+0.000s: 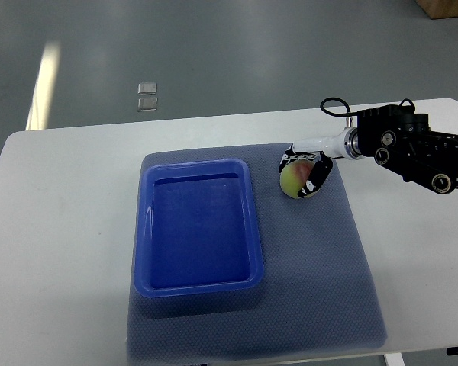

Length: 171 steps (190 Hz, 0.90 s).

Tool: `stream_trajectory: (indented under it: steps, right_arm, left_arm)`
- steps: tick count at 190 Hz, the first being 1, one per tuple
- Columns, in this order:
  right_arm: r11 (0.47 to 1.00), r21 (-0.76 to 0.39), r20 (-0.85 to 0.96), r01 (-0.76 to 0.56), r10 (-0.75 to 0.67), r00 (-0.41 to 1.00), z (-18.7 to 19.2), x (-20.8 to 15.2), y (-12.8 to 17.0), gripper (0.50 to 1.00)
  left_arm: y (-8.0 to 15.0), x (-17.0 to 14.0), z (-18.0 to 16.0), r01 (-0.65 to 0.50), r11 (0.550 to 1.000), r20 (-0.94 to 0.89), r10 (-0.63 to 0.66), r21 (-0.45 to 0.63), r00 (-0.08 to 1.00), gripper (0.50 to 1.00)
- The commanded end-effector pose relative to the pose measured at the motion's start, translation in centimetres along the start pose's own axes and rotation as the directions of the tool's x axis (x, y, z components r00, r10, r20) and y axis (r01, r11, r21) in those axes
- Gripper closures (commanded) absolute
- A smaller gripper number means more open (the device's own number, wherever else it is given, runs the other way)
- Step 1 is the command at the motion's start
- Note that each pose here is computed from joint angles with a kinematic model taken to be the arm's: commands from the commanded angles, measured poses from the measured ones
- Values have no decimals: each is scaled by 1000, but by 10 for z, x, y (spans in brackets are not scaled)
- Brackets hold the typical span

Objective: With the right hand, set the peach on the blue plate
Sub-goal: 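Lift the grasped peach up off the mat with the right hand, then carry the peach over the blue tray and lower it inside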

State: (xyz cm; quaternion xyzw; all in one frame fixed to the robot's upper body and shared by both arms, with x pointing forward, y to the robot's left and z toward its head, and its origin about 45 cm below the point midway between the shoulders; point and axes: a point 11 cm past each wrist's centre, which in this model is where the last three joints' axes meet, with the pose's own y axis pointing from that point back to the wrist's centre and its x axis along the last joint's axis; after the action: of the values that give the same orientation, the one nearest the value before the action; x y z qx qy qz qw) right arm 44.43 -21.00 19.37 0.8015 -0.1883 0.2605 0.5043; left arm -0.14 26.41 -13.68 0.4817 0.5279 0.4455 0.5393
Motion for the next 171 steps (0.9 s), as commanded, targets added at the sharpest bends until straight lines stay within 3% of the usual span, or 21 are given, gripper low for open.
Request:
stream_trajectory:
  steps: [1, 35, 36, 52, 53, 59, 71, 81, 82, 84, 93, 124, 129, 171]
  right_arm:
    - [1000, 2, -2, -6, 6, 1000, -1, 3, 1, 969]
    - [999, 51, -12, -13, 13, 1000, -14, 22, 17, 983]
    - [997, 64, -34, -33, 35, 999, -21, 44, 34, 983]
    - [996, 83, -43, -39, 43, 998, -28, 59, 48, 983]
    - [992, 115, -44, -50, 56, 998, -38, 77, 68, 983]
    - [989, 143, -41, -49, 55, 998, -46, 86, 82, 979]
    - [979, 203, -42, -38, 47, 998, -63, 96, 108, 975]
    - [979, 203, -42, -38, 47, 998, -63, 96, 108, 975]
    - [968, 245, -40, -48, 60, 997, -74, 102, 125, 973]
    - [966, 253, -41, -49, 62, 997, -77, 102, 128, 973]
    - [960, 275, -42, -44, 58, 997, -84, 102, 132, 973]
    - [954, 298, -49, -26, 43, 998, -94, 97, 128, 973]
    - [941, 336, -56, -35, 57, 997, -114, 94, 116, 973]
    - [915, 403, -70, 25, 3, 998, -166, 65, 62, 971]
  left_arm:
    - [0, 0, 0, 0, 1000, 0, 0, 0, 1000, 500]
    - [0, 1, 0, -2, 1000, 0, 2, 0, 1000, 500]
    - [0, 1, 0, -2, 1000, 0, 2, 0, 1000, 500]
    - [0, 1, 0, -1, 1000, -2, 1, 0, 1000, 500]
    - [0, 1, 0, -3, 1000, 0, 3, 0, 1000, 500]
    - [0, 1, 0, -3, 1000, 0, 3, 0, 1000, 500]
    - [0, 1, 0, -3, 1000, 0, 3, 0, 1000, 500]
    - [0, 1, 0, -3, 1000, 0, 3, 0, 1000, 500]
    - [0, 1, 0, -3, 1000, -1, 3, 0, 1000, 500]
    - [0, 1, 0, -3, 1000, -1, 3, 0, 1000, 500]
    - [0, 1, 0, -2, 1000, 1, 2, 1, 1000, 500]
    - [0, -1, 0, 1, 1000, 1, -1, 1, 1000, 500]
    - [0, -1, 0, 1, 1000, 1, -1, 1, 1000, 500]
    - [0, 1, 0, -1, 1000, -2, 1, 0, 1000, 500]
